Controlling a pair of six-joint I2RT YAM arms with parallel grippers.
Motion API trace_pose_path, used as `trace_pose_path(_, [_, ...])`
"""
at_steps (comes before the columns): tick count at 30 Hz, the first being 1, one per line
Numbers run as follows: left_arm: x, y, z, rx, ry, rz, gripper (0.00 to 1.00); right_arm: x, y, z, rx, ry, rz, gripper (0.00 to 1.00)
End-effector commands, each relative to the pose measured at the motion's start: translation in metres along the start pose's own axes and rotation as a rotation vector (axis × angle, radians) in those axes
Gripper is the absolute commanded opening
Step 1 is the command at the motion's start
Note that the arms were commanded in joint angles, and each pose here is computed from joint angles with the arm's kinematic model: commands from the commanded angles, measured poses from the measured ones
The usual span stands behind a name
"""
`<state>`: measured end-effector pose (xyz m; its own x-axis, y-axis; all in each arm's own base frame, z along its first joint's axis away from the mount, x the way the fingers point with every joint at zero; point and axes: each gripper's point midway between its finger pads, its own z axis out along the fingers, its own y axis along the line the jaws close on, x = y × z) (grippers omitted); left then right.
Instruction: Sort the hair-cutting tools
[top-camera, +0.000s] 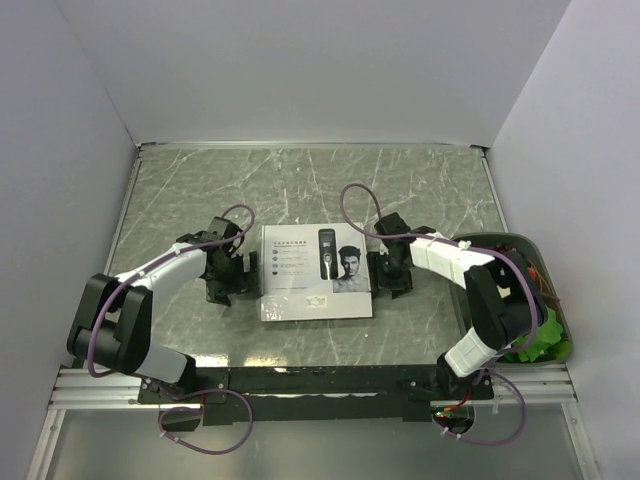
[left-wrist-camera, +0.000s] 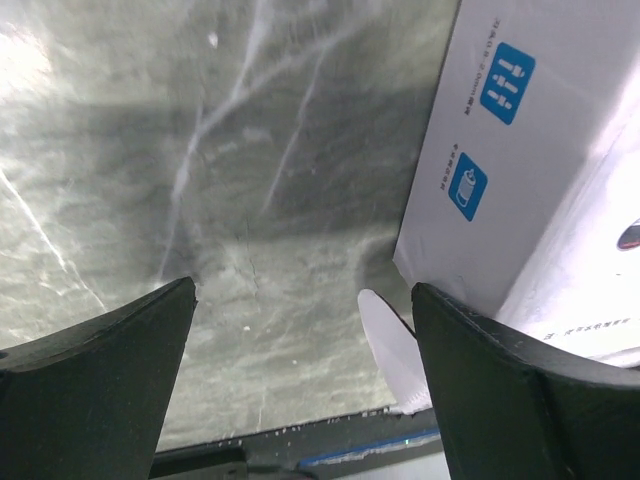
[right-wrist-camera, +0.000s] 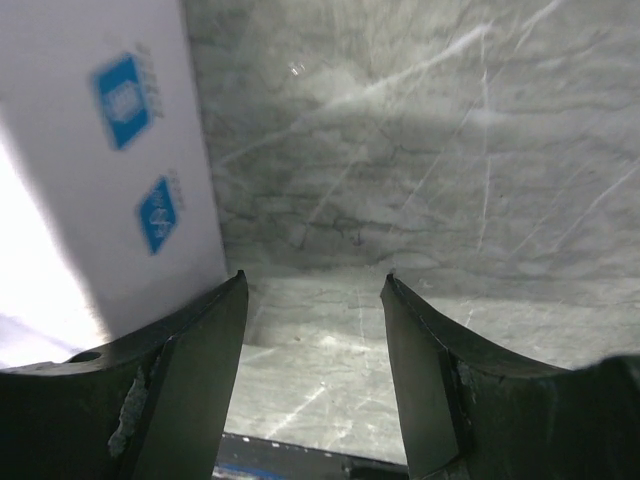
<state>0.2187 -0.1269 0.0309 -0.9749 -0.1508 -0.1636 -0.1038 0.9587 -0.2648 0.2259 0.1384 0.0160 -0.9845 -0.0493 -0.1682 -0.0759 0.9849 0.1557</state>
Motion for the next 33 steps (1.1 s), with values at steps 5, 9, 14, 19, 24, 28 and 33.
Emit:
trace_pose_path(5, [0.006, -0.067, -0.017, 0.342, 0.075, 0.03, 0.95, 0.024, 0.046, 0.007, -0.245, 0.117, 0.013, 0.91])
trace_pose_path(9, [0.005, -0.075, -0.019, 0.389, 0.071, 0.024, 0.95, 0.024, 0.052, 0.008, -0.277, 0.113, 0.018, 1.0])
trace_pose_path(14, [0.005, -0.075, -0.018, 0.392, 0.068, 0.008, 0.95, 0.022, 0.052, 0.006, -0.276, 0.095, 0.029, 0.99])
trace_pose_path(19, [-0.01, -0.06, -0.024, 0.276, -0.015, 0.011, 0.95, 0.021, 0.048, 0.002, -0.24, 0.076, 0.02, 1.0])
trace_pose_path(24, [-0.039, -0.044, -0.041, 0.134, -0.137, 0.032, 0.97, 0.016, 0.037, 0.0, -0.17, 0.044, 0.001, 1.0])
trace_pose_path(28, [-0.053, -0.032, -0.048, 0.042, -0.196, 0.041, 0.97, 0.01, 0.032, -0.002, -0.135, 0.023, -0.013, 1.0])
trace_pose_path(33, [-0.055, -0.014, -0.049, -0.051, -0.212, 0.05, 0.98, 0.007, 0.024, -0.005, -0.092, 0.014, -0.033, 1.0])
